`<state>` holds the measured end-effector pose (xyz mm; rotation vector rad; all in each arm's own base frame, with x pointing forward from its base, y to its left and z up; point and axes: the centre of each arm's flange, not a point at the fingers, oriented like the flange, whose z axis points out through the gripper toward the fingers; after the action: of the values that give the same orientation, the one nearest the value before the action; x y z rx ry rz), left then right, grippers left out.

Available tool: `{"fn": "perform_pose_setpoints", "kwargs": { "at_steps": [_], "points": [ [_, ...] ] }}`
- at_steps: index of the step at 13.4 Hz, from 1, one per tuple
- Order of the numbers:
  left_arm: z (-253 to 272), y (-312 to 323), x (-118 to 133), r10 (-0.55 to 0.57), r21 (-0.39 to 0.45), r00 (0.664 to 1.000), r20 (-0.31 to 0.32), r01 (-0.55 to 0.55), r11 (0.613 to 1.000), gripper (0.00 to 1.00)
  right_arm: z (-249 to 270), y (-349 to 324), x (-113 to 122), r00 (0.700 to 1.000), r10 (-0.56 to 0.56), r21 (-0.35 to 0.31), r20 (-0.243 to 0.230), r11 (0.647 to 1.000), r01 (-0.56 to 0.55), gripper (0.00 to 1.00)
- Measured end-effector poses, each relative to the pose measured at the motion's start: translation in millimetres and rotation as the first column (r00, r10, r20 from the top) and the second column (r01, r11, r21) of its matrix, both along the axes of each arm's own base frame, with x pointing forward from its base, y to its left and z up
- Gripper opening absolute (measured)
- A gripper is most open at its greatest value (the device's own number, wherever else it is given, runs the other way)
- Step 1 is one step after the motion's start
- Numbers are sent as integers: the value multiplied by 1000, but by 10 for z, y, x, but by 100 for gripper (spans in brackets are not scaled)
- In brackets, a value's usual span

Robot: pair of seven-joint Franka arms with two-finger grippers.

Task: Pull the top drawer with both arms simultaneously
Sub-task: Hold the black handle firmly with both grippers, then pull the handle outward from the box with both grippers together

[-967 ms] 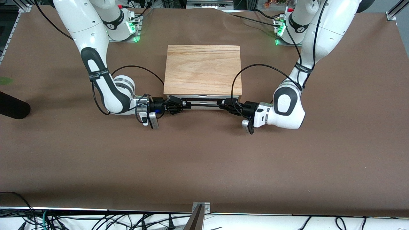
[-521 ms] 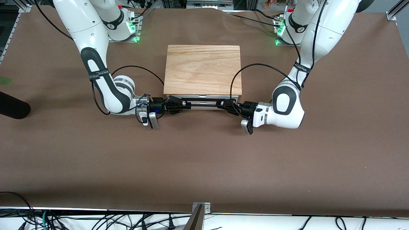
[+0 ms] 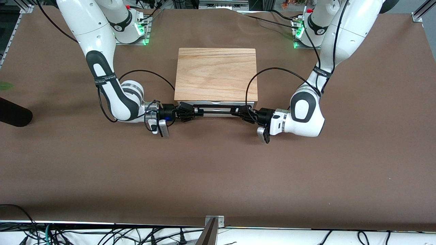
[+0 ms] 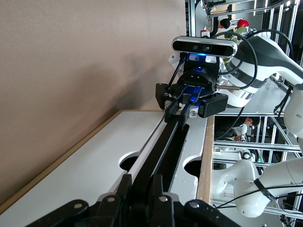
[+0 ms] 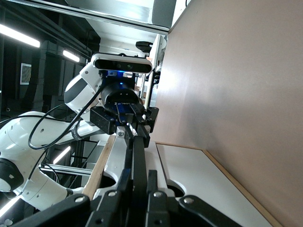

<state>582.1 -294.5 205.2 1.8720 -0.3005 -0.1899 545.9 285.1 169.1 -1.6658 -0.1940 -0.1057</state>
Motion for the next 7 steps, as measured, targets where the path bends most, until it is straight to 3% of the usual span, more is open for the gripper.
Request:
{"fn": "perform_pose_setpoints", "kwargs": {
  "at_steps": [7],
  "points": [
    [19, -9, 107, 6, -8, 1000, 18, -6, 1000, 22, 33, -19, 82, 1000, -16, -3, 12, 1000, 16, 17]
  ]
}}
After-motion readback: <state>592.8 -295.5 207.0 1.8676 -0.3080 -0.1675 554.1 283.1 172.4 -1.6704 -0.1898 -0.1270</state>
